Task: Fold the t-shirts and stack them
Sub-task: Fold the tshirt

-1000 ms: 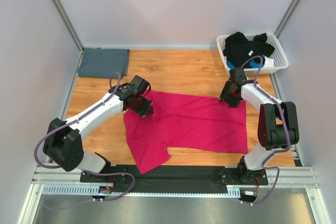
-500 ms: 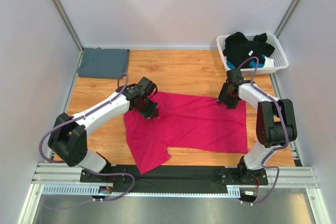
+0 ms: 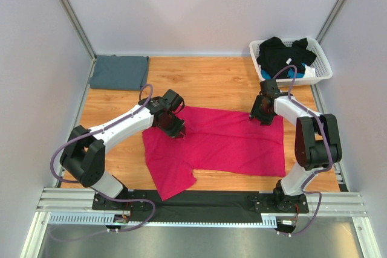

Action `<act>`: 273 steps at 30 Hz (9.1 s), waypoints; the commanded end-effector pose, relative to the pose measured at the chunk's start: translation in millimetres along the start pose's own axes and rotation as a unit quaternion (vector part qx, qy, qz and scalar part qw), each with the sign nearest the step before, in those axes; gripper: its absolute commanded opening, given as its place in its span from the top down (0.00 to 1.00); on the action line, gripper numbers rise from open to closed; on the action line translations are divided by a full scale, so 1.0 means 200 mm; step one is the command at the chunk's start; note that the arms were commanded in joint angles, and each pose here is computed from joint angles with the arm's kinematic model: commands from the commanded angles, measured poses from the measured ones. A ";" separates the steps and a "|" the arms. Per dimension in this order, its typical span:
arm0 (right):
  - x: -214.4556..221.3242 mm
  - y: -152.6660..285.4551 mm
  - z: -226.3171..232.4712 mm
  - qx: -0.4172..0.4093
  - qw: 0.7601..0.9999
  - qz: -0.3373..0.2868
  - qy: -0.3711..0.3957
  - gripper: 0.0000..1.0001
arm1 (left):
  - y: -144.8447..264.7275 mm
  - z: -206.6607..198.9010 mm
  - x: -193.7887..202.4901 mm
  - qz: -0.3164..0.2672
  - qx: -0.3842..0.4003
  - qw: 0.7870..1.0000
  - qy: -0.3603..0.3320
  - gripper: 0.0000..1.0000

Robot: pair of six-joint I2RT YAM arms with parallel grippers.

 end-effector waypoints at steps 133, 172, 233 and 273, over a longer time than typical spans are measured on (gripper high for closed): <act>-0.25 -0.04 -0.26 0.136 0.989 -0.040 -0.045 0.70 | -0.19 0.00 -1.17 -0.159 0.051 0.972 -0.165 0.70; -0.25 -0.04 -0.27 0.147 0.988 -0.030 -0.042 0.71 | -0.16 0.05 -1.13 -0.167 0.103 0.959 -0.202 0.63; -0.27 0.00 -0.28 0.160 0.987 -0.030 -0.013 0.70 | -0.12 0.34 -1.19 -0.212 -0.001 0.971 -0.114 1.00; 0.98 0.34 1.11 -0.200 0.964 -0.012 0.177 0.73 | 0.01 0.59 -0.22 -0.078 0.160 0.968 -0.175 0.46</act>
Point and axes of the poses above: each gripper's point midway between its finger pads, its own y axis back along the fingers, its own z axis along the line the jaws close on, x = y × z, the point moved 5 cm from there along y, back along the fingers, and after that the axes turned 2 degrees about -y, right-handed, at the moved point
